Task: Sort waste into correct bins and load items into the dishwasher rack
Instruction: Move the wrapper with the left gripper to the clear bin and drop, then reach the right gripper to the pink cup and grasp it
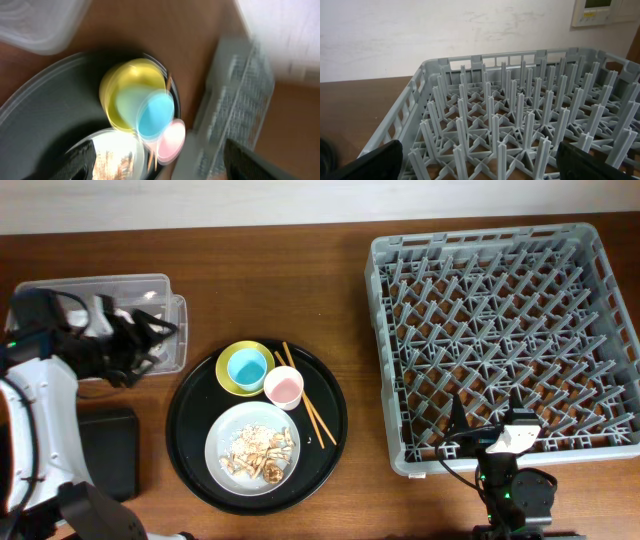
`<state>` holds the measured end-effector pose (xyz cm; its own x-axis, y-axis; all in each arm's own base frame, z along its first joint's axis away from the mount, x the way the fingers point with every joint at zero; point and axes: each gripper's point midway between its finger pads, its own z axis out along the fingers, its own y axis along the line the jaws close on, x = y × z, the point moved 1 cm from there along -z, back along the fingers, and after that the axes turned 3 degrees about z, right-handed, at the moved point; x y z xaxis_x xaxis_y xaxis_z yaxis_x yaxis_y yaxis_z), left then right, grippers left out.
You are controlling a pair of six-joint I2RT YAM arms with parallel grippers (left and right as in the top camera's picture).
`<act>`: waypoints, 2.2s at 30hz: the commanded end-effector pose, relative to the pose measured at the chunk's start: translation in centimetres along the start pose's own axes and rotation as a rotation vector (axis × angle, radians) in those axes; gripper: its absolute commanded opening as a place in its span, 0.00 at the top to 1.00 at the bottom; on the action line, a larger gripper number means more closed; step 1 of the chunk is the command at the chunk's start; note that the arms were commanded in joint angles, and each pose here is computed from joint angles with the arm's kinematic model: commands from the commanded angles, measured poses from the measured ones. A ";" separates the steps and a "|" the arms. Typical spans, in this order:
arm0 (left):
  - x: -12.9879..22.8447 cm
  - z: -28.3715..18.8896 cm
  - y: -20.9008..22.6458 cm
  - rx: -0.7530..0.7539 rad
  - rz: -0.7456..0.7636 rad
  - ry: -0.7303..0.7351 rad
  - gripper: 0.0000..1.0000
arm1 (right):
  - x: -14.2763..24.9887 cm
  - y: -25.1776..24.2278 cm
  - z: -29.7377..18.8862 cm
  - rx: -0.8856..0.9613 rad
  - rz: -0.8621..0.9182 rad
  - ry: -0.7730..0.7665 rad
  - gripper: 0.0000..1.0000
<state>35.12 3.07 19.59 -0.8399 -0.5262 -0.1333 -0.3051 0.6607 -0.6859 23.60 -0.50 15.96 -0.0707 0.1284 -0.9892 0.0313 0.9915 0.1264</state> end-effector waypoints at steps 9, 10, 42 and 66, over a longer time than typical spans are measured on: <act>7.2 2.6 -4.5 -0.021 0.354 0.228 0.19 | 0.3 -0.4 0.0 0.019 0.000 0.004 0.02; 7.5 2.8 -4.5 -0.050 0.376 0.235 0.19 | 0.3 -0.4 0.0 0.019 0.000 0.004 0.02; 2.5 -8.6 4.9 -0.479 -0.047 -0.204 0.01 | -1.9 4.8 -0.8 -0.310 0.282 -0.034 0.02; 2.5 -8.6 4.9 -0.479 -0.047 -0.204 0.01 | -16.8 11.2 -6.2 -0.504 0.433 0.367 0.02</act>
<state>27.82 9.35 21.71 -0.7426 -0.6127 -0.2705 -0.5403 0.7867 -0.2986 17.74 9.21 32.33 -0.5261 0.6211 -0.5809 -0.2604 0.5326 0.8053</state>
